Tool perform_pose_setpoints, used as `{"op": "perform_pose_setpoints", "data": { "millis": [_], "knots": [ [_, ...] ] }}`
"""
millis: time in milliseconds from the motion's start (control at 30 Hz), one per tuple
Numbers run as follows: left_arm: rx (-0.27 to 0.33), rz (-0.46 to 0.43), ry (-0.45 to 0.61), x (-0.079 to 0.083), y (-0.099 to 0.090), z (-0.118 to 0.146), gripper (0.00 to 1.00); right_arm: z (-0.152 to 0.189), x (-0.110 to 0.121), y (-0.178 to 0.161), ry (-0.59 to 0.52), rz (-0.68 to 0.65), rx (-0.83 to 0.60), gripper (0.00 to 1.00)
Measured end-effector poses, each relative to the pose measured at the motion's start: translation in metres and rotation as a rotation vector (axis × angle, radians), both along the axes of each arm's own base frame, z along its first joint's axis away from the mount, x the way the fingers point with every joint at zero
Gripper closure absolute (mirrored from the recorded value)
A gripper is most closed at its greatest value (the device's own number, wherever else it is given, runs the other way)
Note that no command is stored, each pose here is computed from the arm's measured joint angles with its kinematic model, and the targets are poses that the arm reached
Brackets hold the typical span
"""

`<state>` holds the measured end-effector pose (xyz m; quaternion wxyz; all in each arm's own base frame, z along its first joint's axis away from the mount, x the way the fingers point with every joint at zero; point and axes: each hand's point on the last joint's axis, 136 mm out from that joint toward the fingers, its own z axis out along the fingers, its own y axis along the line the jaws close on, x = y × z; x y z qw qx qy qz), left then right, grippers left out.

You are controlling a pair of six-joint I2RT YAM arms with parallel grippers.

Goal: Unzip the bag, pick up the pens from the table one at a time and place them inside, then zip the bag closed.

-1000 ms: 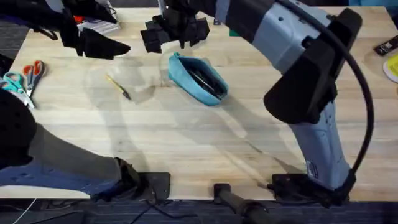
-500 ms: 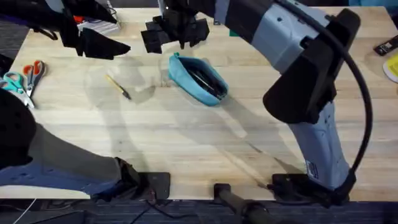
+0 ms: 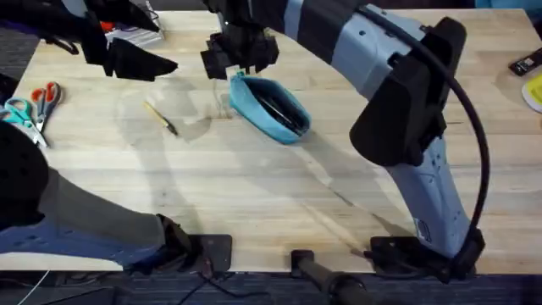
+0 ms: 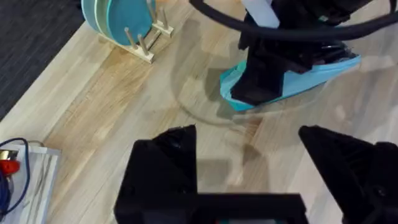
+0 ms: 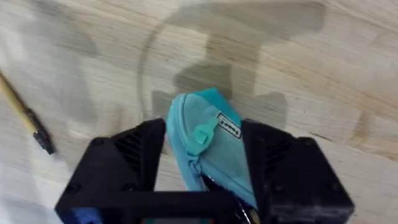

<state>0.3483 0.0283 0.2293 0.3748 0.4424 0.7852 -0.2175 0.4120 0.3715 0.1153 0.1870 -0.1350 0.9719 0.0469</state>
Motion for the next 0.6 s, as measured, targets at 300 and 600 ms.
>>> {"op": "perform_pose_setpoints", "data": {
  "millis": [300,600],
  "knots": [
    [0.000,0.000,0.000,0.0000,0.0000,0.0000,0.008,0.0002,0.0005,0.0005,-0.002,0.000,0.002,0.545],
    [0.000,0.000,0.000,-0.0001,0.0000,0.0001,0.008,0.0005,-0.0021,0.0055,0.002,0.007,0.015,0.874]
  ]
}}
